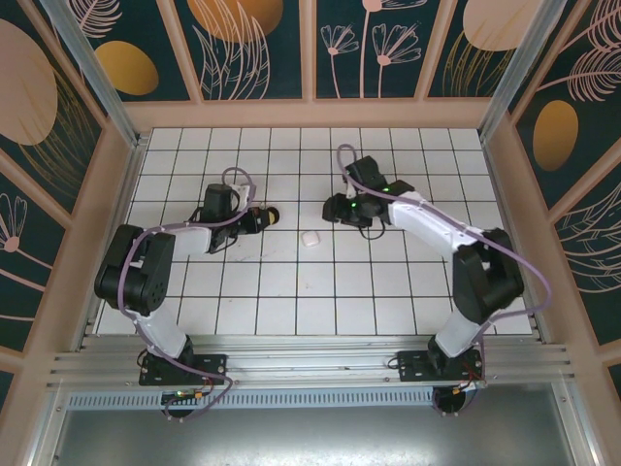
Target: Insert wireless bluetooth earbuds into charging case
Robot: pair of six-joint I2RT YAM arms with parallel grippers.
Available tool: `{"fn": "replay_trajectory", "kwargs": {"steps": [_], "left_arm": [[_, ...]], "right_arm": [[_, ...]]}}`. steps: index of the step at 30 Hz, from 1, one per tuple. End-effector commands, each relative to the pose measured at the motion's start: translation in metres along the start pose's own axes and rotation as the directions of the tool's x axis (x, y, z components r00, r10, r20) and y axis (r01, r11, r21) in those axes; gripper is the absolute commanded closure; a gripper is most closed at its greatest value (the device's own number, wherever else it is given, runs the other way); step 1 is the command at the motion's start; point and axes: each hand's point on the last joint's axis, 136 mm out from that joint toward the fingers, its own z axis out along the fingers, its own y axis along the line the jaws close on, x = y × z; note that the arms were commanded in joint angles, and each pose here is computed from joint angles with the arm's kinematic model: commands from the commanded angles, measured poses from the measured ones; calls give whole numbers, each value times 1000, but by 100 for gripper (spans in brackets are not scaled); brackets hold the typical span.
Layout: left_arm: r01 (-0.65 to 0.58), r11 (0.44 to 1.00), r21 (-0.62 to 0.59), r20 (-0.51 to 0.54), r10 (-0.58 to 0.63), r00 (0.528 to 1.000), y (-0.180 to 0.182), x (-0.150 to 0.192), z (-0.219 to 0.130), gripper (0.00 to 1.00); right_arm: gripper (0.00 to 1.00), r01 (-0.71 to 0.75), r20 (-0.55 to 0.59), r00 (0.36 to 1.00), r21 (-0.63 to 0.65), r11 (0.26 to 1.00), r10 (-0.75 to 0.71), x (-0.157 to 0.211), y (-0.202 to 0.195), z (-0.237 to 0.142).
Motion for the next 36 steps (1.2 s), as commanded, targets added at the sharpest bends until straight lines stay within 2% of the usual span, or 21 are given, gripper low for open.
{"fn": "replay_trajectory", "kwargs": {"steps": [1, 6, 10, 14, 19, 24, 36], "left_arm": [[84, 993, -89, -54, -89, 995, 29, 15, -5, 100], [128, 975, -179, -83, -145, 986, 57, 41, -25, 100], [122, 961, -250, -91, -149, 985, 69, 49, -39, 94], [105, 943, -315, -63, -131, 989, 77, 44, -51, 80], [78, 931, -356, -15, -89, 996, 75, 27, -64, 57], [51, 921, -387, 27, -44, 999, 70, 10, -78, 43], [23, 938, -346, 81, 5, 997, 49, -9, -93, 40]], "right_arm": [[44, 103, -42, 994, 71, 992, -101, 9, 14, 16], [38, 175, -148, 976, 100, 979, -160, 29, 25, 52], [36, 195, -189, 967, 132, 972, -168, 30, 23, 68], [35, 219, -227, 958, 191, 957, -174, 29, 17, 79], [35, 230, -234, 957, 238, 944, -174, 28, 13, 80], [35, 233, -260, 952, 260, 937, -164, 34, 9, 85], [35, 278, -315, 931, 286, 917, -184, 44, 12, 109]]}}
